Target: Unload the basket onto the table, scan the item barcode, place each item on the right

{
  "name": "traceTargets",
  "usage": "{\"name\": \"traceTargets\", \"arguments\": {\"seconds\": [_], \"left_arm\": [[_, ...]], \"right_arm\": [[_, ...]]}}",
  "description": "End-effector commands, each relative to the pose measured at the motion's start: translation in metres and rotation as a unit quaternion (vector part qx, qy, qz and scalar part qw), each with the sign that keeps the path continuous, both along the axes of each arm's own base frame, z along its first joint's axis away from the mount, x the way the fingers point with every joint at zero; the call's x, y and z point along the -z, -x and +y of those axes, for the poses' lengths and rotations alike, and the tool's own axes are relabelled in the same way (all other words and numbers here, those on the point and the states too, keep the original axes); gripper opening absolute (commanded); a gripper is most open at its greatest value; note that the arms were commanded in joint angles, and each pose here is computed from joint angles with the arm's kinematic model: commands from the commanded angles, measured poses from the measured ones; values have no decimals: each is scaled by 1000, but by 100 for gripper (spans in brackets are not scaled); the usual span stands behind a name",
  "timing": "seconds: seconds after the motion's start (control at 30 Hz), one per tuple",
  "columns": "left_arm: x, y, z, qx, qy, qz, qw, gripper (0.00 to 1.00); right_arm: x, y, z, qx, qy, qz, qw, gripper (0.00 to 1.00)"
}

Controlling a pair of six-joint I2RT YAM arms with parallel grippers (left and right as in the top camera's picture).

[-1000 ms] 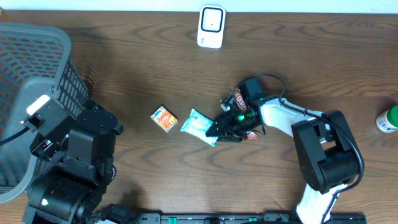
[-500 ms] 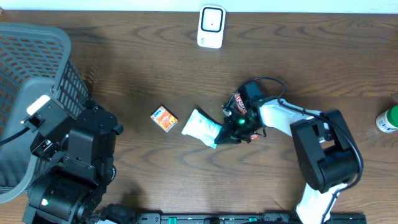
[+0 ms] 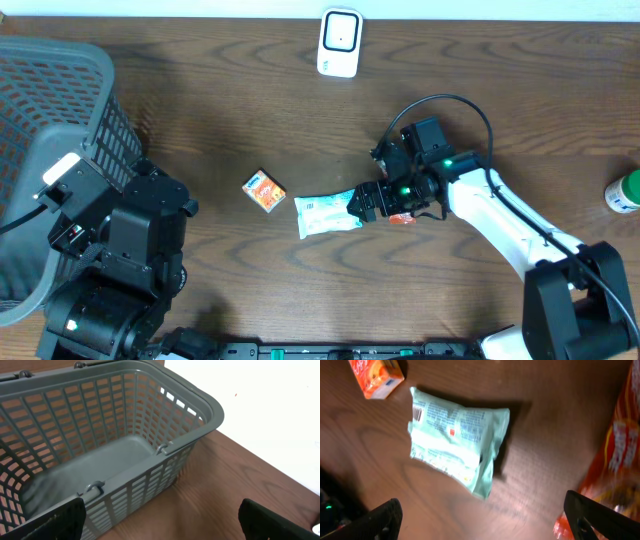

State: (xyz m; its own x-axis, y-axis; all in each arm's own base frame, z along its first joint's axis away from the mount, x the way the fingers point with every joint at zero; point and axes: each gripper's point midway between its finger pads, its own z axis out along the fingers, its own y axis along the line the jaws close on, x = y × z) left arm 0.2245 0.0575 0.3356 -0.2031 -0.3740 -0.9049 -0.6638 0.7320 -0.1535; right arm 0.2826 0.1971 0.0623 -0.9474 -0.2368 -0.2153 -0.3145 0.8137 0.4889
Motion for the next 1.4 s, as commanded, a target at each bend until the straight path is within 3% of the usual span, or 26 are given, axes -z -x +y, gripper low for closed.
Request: {"name": "traceTargets", "arguments": {"seconds": [0.0,0.23,0.5,0.8,1.07,1.1,1.23,1.3,1.37], "left_arm": [[-6,2,3,-7,2,-9,1000,98],[-6,2,3,-7,2,-9,1000,98],[-6,2,3,-7,2,-9,1000,98],[-6,2,3,-7,2,-9,1000,98],[-6,2,3,-7,2,-9,1000,98],[-6,2,3,-7,2,-9,1000,98],[-6,2,3,-7,2,-9,1000,98],[-6,2,3,-7,2,-9,1000,98],[-6,2,3,-7,2,-9,1000,98]], "right_arm": [[23,-6,0,-36,10,-10,999,99],[56,-15,11,-65,-3,8,998,99],[56,-29,17,-93,-4,-17,996,99],[70,-14,21,-129,-7,3,992,99],[88,19,35,-176,-14,52,983,99],[91,28,35,-191,-7,63,980,97],[103,37,30,-203,21,76,976,56],[105,35,31,-202,20,73,976,30],[105,32,32,-201,17,66,977,19]]}}
